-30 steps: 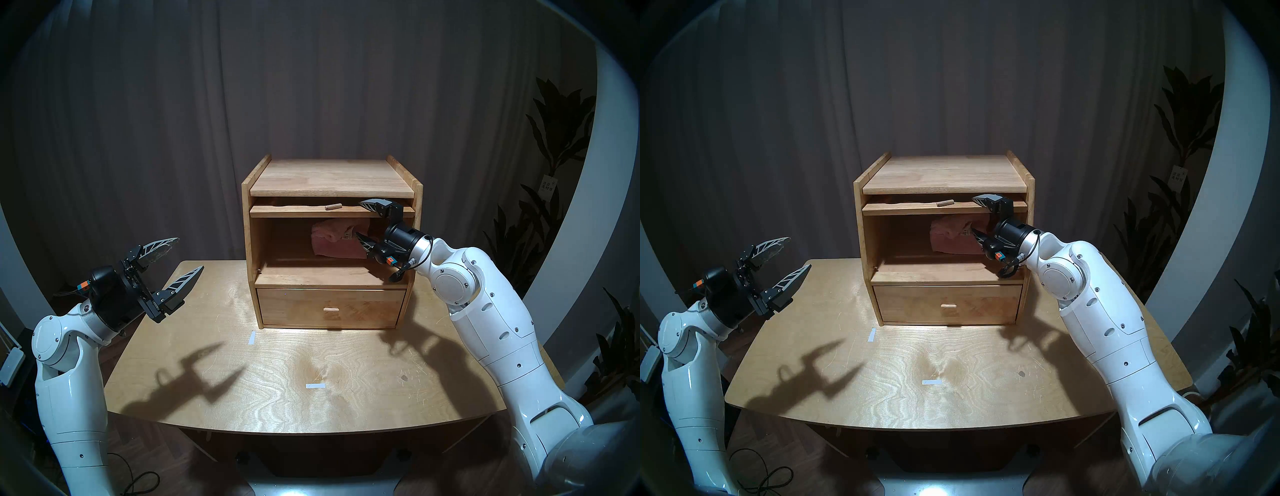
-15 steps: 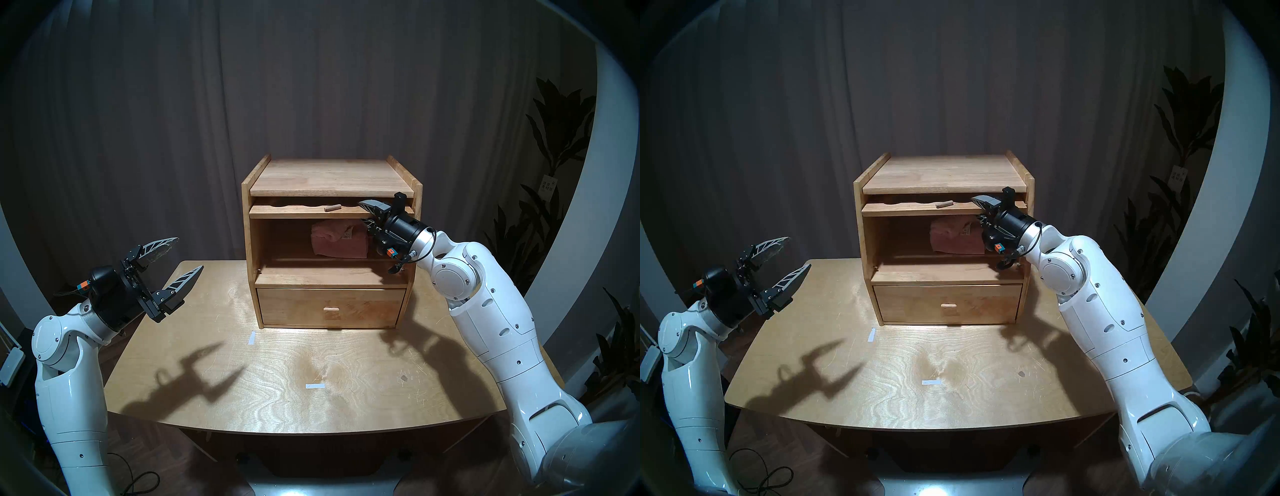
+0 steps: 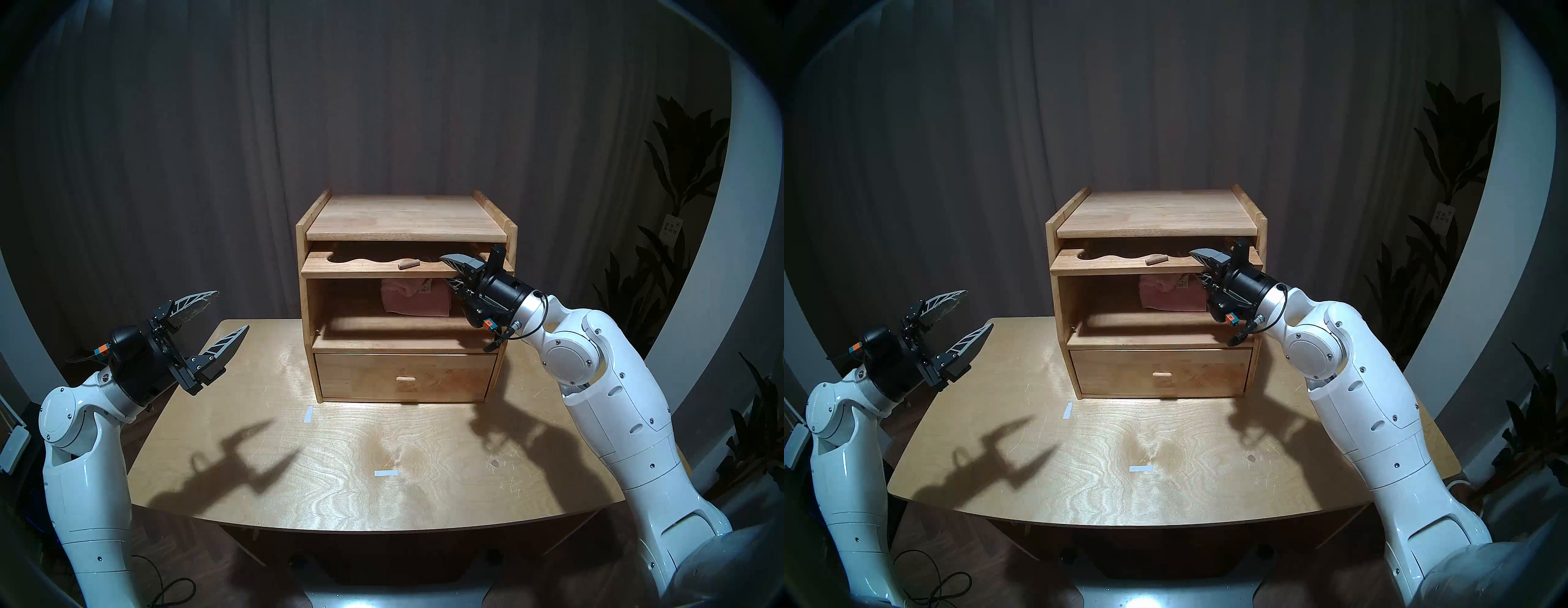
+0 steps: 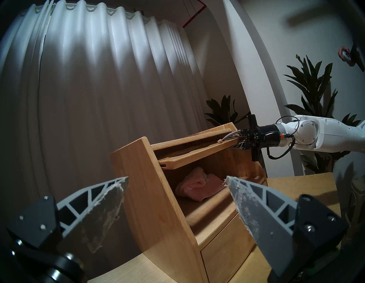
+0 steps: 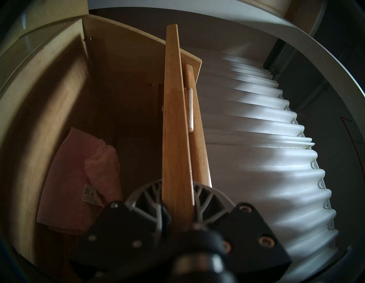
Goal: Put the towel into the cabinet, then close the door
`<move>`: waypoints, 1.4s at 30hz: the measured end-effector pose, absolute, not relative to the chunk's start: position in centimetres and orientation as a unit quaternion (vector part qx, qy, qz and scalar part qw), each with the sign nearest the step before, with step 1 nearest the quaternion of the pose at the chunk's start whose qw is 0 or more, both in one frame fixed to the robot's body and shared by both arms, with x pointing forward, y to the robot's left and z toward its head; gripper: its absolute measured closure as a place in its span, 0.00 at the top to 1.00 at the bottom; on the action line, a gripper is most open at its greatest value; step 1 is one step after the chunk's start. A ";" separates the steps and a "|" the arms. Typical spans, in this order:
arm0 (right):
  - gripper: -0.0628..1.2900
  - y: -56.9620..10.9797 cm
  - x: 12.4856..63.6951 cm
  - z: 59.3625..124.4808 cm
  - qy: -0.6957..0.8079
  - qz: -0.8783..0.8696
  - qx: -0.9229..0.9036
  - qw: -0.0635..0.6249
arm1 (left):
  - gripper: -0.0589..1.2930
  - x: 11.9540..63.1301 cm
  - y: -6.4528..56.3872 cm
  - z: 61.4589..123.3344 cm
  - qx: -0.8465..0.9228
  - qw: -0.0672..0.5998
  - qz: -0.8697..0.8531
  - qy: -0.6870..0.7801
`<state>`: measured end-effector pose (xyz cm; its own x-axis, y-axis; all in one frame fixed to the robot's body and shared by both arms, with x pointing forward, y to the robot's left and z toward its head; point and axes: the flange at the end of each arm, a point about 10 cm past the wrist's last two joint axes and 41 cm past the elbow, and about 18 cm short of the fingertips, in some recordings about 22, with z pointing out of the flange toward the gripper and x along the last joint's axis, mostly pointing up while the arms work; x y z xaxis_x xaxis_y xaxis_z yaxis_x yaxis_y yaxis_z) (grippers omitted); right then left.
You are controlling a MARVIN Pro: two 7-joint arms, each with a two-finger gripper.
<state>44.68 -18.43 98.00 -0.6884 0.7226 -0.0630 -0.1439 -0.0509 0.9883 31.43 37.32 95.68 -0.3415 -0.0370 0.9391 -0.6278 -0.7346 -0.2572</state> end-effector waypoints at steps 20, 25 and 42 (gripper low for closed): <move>0.21 -18.8 39.9 97.9 0.616 0.714 0.195 0.270 | 0.94 31.4 37.3 95.7 0.540 0.194 0.759 -0.308; 0.20 -18.4 39.2 98.1 0.614 0.721 0.188 0.263 | 0.94 31.4 37.3 95.7 0.539 0.194 0.759 -0.308; 0.19 -19.1 36.5 99.0 0.613 0.726 0.175 0.260 | 0.94 31.4 37.3 95.7 0.539 0.194 0.759 -0.308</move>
<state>36.46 -19.10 98.96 -0.8036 0.5917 -0.0644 -0.1626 -0.1141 0.9801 31.43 37.34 95.69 -0.3435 -0.0382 0.9384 -0.6264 -0.7351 -0.2592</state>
